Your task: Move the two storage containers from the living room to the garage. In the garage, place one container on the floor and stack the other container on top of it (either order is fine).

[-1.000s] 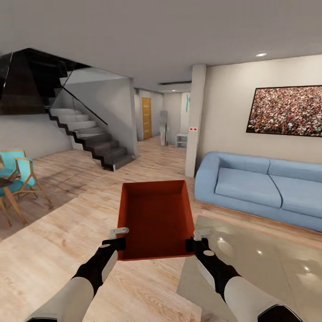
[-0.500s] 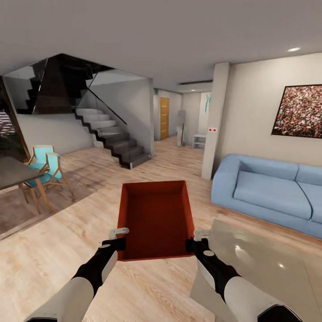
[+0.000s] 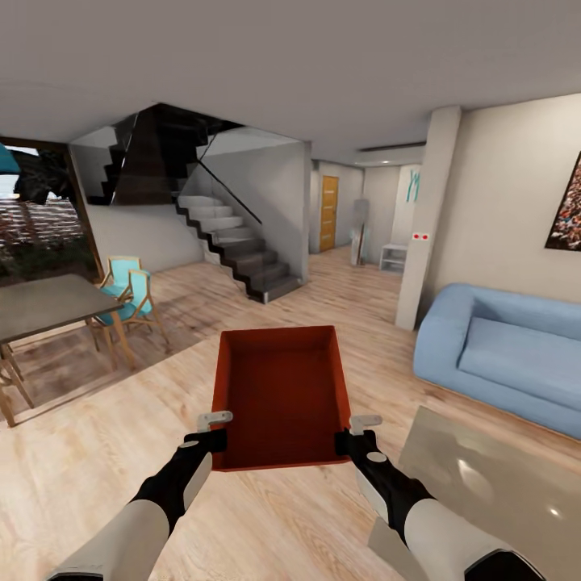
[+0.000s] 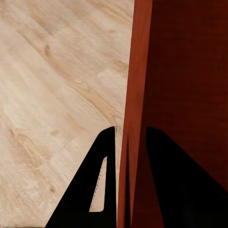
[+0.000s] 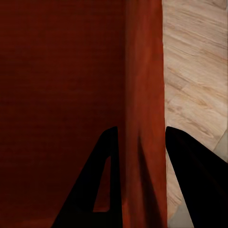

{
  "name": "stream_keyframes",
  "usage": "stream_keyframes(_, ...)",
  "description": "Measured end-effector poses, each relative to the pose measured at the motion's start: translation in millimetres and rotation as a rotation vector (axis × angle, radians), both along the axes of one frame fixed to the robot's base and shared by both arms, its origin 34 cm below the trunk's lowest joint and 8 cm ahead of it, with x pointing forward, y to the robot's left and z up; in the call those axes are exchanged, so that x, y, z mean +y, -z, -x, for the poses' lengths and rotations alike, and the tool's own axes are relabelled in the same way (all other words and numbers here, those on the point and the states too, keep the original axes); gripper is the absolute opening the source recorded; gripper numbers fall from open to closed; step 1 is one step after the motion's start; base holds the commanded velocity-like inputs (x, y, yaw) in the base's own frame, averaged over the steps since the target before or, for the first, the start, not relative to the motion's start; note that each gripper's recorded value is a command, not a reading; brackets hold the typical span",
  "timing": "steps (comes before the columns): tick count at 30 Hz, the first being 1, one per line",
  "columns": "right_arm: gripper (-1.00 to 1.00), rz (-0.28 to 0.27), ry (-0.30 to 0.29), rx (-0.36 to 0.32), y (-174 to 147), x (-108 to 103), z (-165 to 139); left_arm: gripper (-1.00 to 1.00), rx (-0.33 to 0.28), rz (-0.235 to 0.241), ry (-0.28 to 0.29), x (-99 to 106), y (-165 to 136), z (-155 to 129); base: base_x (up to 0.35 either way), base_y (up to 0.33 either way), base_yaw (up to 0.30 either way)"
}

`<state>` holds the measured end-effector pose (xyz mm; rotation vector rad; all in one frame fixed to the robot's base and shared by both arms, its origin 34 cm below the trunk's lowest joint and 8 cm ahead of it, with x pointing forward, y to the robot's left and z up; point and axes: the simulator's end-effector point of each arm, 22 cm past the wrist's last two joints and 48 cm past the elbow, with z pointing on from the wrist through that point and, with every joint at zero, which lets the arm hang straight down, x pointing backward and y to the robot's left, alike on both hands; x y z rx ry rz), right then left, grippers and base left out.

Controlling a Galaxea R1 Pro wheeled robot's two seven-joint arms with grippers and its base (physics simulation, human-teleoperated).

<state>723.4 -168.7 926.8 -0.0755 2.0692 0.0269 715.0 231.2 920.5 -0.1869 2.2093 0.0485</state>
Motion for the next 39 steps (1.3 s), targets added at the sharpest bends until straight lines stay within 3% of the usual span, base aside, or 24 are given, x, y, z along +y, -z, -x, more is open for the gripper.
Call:
stream_keyframes(10, -1.0, 0.0, 0.0, -0.001, -0.3, -0.5, -0.2, -1.0, -0.001, -0.001, 0.0, -0.5, -0.5, -0.3, 0.0, 0.0, 0.228)
stream_keyframes(33, -1.0, -0.002, 0.001, -0.005, -1.2, -0.1, -0.6, -1.0, -0.005, -0.001, 0.0, -0.2, -2.1, -1.2, 0.001, 0.0, 0.006)
stream_keyframes(39, -1.0, -0.001, 0.001, -0.005, -1.4, 0.0, -0.2, -1.0, -0.004, -0.001, 0.0, -0.1, -2.0, -0.6, 0.229, 0.114, 0.0)
